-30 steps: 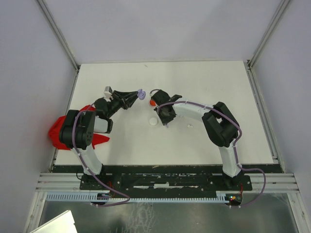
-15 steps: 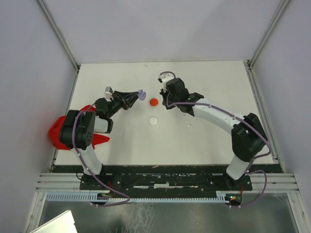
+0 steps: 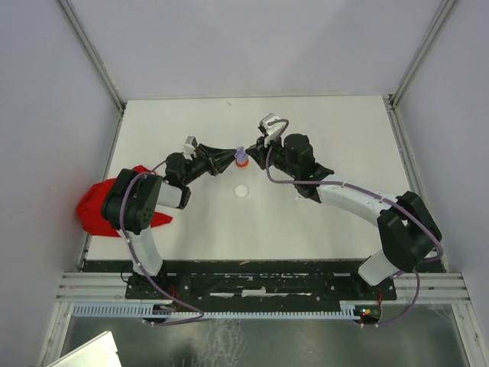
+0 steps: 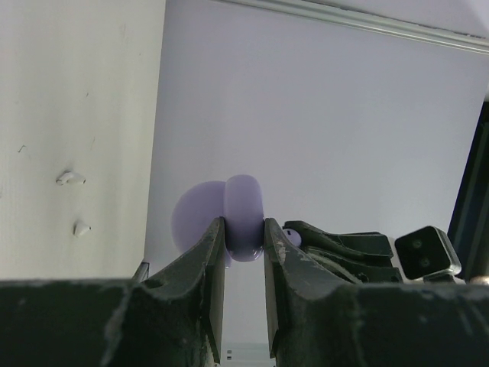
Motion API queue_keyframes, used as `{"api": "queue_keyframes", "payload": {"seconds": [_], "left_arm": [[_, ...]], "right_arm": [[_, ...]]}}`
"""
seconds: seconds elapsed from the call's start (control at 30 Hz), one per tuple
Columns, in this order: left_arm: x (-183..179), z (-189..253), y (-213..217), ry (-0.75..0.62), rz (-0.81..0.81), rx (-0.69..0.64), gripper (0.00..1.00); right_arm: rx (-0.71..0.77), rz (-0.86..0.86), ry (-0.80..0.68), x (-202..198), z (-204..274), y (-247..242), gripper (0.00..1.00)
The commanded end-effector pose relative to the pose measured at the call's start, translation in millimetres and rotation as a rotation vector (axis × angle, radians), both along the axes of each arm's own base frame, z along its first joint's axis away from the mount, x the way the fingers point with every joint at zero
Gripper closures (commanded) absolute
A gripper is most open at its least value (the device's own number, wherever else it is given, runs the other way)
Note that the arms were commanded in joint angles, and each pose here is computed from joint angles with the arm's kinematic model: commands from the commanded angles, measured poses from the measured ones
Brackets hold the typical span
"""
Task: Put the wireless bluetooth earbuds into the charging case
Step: Place the earbud in the charging case.
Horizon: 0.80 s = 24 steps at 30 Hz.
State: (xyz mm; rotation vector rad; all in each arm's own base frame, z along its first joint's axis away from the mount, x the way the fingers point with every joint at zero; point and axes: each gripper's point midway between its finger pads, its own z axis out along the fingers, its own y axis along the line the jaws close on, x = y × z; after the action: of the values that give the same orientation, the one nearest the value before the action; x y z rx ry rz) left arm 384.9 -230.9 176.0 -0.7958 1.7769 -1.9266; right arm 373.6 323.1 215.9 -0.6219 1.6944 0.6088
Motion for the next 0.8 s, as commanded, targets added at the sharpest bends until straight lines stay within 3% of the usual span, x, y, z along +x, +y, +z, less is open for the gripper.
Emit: {"api": "queue_keyframes", "payload": {"seconds": [0.0, 0.4, 0.77], "left_arm": [[-2, 16, -13, -0.026, -0.05, -0.041, 0.97], [-7, 19, -23, -0.012, -0.096, -0.045, 0.97], [-11, 32, -28, -0.036, -0.125, -0.046, 0.97]], "right_arm": [[0.141, 0.074, -0.224, 0, 53, 12, 0.99], [0.09, 0.141, -0.296, -6, 35, 17, 0.99], [0.075, 0.144, -0.273, -5, 21, 18, 0.99]]}}
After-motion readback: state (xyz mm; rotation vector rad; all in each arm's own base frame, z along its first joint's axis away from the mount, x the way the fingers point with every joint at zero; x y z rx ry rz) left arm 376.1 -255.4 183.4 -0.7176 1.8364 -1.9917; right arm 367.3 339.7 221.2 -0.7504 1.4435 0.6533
